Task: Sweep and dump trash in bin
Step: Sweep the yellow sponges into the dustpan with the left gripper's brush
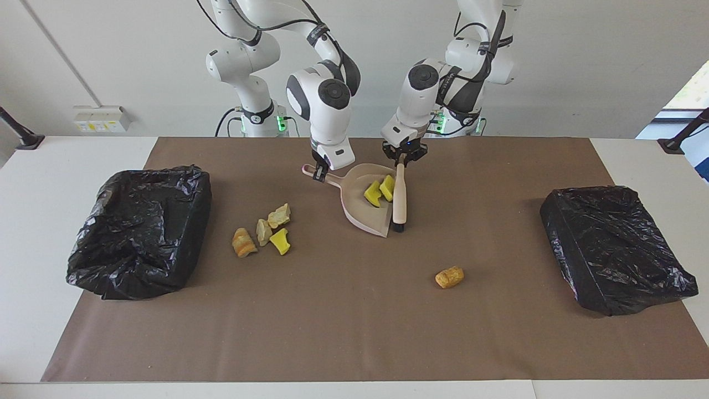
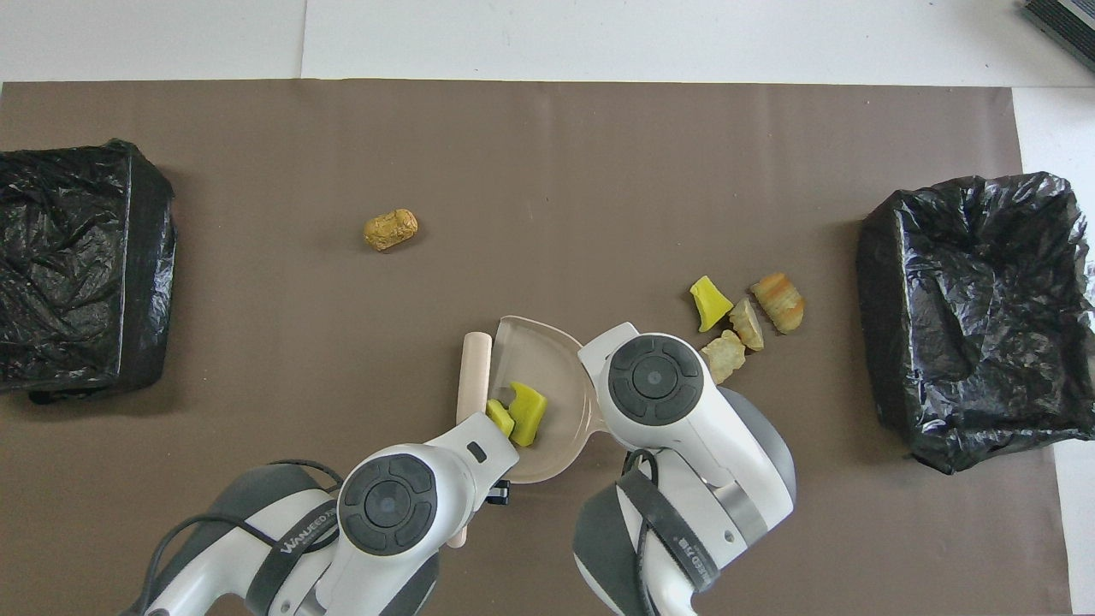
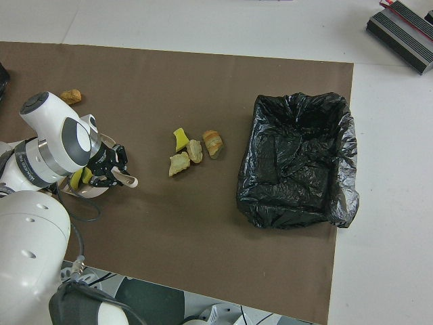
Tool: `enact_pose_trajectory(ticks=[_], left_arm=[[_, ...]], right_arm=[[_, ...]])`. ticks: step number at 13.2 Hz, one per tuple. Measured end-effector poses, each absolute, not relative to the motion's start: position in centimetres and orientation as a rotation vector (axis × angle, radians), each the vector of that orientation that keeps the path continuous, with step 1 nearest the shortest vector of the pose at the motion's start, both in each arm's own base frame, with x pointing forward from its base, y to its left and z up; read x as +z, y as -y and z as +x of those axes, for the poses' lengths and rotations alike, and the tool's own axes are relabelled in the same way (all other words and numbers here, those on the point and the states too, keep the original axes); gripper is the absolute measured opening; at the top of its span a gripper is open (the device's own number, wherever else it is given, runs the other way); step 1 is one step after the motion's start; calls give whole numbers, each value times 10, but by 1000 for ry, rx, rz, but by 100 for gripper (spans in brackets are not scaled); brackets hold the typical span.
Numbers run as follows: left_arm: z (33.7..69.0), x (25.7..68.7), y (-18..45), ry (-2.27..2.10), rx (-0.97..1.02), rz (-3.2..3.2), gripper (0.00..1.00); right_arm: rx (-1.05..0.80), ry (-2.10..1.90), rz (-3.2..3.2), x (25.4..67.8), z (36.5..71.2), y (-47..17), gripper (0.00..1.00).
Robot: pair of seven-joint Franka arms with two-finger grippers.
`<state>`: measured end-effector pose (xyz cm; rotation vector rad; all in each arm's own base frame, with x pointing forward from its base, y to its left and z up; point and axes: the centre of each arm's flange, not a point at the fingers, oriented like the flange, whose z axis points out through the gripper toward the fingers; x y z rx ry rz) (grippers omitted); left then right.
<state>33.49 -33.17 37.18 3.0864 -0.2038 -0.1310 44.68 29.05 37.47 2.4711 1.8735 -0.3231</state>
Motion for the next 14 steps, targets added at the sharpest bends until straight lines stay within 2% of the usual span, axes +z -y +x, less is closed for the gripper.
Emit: enact_pose_trajectory(ticks=[3,6,9,14], left_arm=[[338,400,353,162,-64,3053,26],[361,419,344,90,-25,3030,26],[400,434,307,-37,10,3022,26],[465,435,228,20,65,3032,26]], right_arm=[[-323,-1873,2471,375,447,-290,31],[-323,-1869,2474,375,447,-290,31],[-299,-1807,2516,375,448,-291,31],[-53,-1752,2482,372,475,-292,31]])
